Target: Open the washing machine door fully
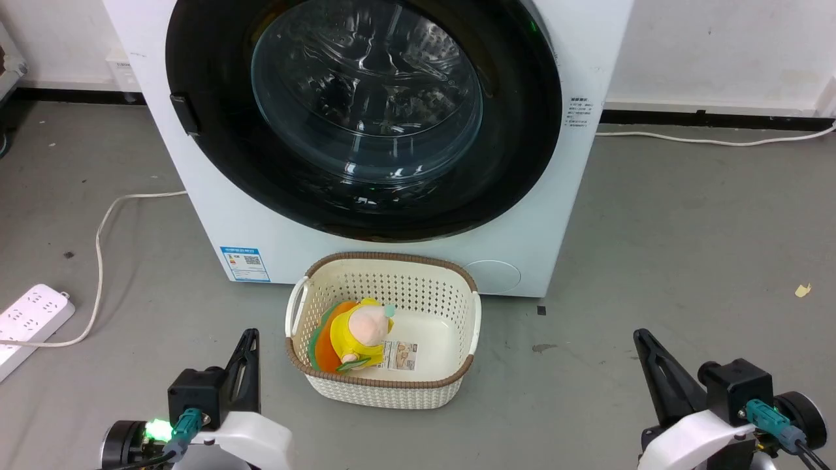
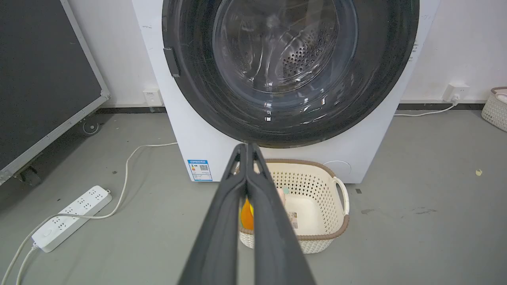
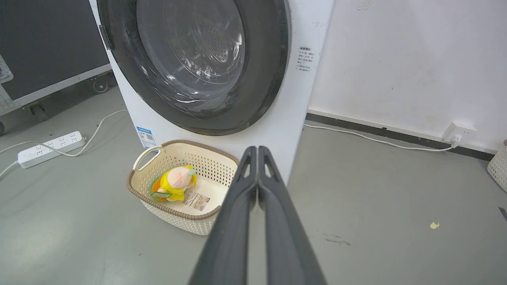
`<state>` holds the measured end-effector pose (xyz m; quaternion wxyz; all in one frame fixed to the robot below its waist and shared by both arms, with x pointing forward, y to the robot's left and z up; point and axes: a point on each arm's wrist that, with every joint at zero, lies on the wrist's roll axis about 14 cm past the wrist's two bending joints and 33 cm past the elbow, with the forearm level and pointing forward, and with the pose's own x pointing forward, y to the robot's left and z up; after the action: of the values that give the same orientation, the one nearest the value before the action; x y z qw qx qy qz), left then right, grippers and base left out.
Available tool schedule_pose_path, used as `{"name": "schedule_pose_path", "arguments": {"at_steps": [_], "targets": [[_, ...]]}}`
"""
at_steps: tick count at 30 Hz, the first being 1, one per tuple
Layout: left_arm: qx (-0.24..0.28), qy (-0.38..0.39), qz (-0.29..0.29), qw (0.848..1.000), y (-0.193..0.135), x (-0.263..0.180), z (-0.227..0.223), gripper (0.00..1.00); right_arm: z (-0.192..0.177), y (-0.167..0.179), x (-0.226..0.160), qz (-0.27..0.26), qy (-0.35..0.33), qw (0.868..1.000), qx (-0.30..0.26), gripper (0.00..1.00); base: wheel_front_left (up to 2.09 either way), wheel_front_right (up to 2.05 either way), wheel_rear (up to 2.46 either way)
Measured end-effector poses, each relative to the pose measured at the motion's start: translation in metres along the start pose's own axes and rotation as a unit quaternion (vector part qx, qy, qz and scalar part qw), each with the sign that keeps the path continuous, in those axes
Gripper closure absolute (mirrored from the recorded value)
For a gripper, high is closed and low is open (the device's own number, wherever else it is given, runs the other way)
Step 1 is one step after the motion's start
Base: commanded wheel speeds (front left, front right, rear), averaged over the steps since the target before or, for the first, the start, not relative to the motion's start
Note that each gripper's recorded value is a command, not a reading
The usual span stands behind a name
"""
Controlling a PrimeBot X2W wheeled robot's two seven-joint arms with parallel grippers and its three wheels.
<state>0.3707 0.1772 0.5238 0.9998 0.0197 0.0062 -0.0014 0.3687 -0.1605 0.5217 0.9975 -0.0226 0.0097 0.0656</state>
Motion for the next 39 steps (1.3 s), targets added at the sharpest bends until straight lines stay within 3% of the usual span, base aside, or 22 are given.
{"name": "schedule_pose_path", "arguments": {"at_steps": [23,24,25,26,27,39], "targets": [[0.000,0.000,0.000,1.000,0.0000,0.0000,0.0000,1.00,0.0000,0.0001,0.0000,0.000,0.000,1.000,0.000,1.00,0.00,0.00,0.00],[0.000,0.000,0.000,1.000,0.0000,0.0000,-0.0001,0.00,-0.0001,-0.0001,-0.0001,0.000,0.000,1.000,0.000,0.00,0.00,0.00,0.00],[-0.001,0.000,0.000,1.000,-0.0001,0.0000,-0.0001,1.00,-0.0002,0.0001,-0.0001,0.000,0.000,1.000,0.000,1.00,0.00,0.00,0.00],[-0.001,0.000,0.000,1.000,-0.0001,0.0000,-0.0001,1.00,-0.0003,0.0002,-0.0001,0.000,0.000,1.000,0.000,1.00,0.00,0.00,0.00],[-0.001,0.000,0.000,1.000,-0.0003,0.0000,-0.0001,0.00,-0.0003,0.0002,-0.0001,0.000,0.000,1.000,0.000,0.00,0.00,0.00,0.00],[-0.002,-0.006,-0.006,1.000,-0.0043,0.0000,0.0019,0.00,0.0019,0.0001,-0.0005,0.000,-0.007,1.000,0.004,0.00,0.00,0.00,0.00]]}}
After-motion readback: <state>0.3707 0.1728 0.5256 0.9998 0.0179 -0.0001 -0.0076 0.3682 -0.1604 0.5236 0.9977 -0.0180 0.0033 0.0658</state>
